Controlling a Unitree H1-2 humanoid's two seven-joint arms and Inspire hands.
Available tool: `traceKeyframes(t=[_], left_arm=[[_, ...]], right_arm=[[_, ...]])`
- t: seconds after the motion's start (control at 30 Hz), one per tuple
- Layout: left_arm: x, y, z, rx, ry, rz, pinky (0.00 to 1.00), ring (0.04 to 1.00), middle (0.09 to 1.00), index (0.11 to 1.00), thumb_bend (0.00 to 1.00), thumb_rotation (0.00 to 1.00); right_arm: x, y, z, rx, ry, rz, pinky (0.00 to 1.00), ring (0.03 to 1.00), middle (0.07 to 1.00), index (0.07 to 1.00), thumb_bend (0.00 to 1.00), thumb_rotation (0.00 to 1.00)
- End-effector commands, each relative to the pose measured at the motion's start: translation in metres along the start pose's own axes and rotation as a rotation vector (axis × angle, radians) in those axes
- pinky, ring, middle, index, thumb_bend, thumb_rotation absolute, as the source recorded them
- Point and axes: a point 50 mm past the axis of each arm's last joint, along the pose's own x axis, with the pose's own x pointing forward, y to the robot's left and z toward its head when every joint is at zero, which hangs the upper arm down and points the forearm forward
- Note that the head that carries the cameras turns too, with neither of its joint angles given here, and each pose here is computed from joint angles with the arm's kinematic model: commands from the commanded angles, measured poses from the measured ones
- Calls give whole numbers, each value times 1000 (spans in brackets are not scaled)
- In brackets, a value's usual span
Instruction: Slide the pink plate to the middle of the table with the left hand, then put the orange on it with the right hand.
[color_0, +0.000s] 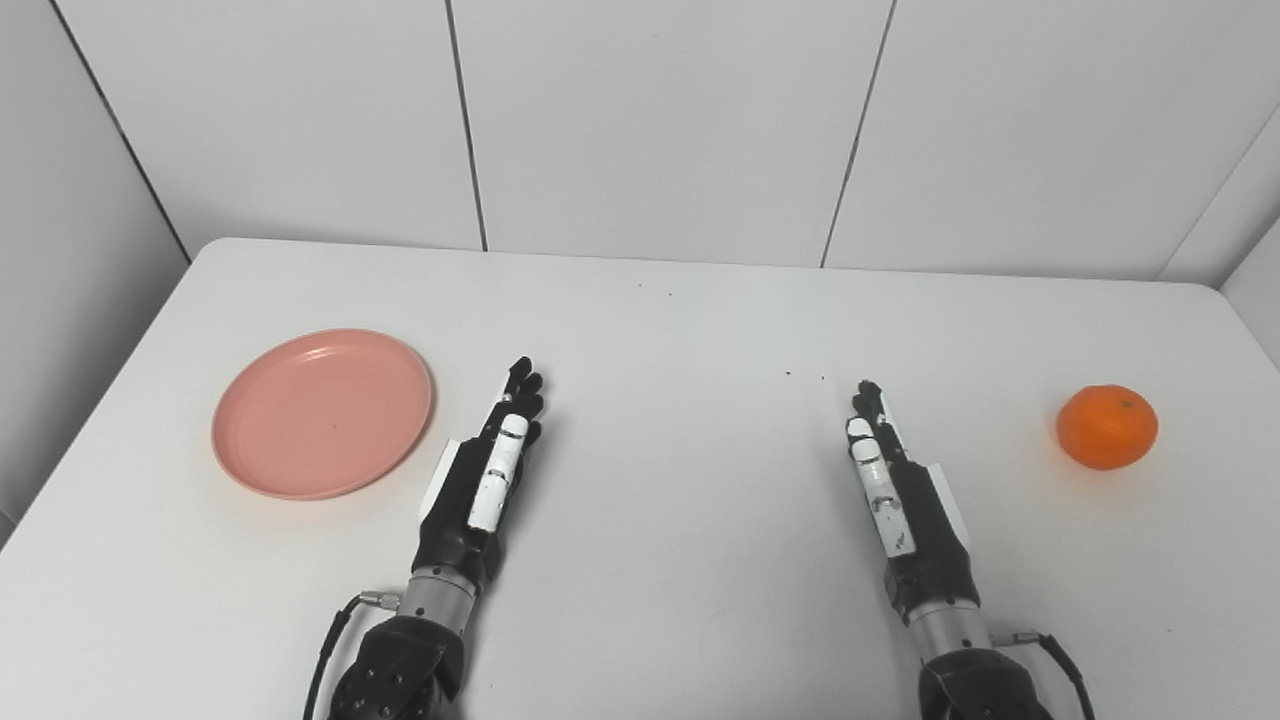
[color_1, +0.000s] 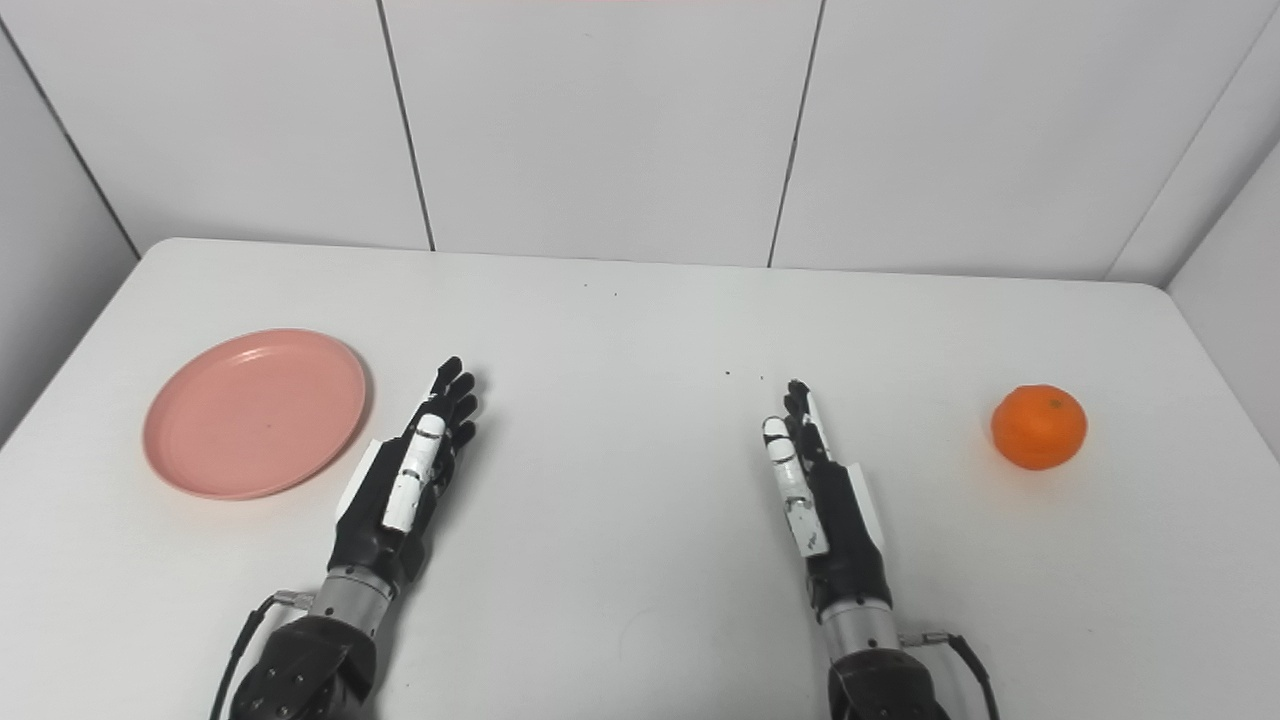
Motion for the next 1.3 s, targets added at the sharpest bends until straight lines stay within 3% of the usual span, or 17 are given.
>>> traceKeyframes(t=[0.0,0.27,0.43,1.27], left_arm=[[7,-1,18,21,-98,-13,1000,1000,1000,1000,429,1000],[7,-1,18,27,-100,-13,1000,1000,1000,1000,430,1000],[7,-1,19,18,-110,-11,1000,1000,1000,1000,434,1000],[8,-1,18,19,-118,-19,1000,1000,1000,1000,437,1000]], right_arm=[[5,-1,8,6,-27,-12,1000,1000,1000,1000,227,1000],[4,-1,9,7,-59,-17,1000,1000,1000,1000,258,1000],[6,-1,7,33,-67,-28,1000,1000,1000,1000,228,1000],[6,-1,4,37,-57,-43,1000,1000,1000,1000,221,1000]])
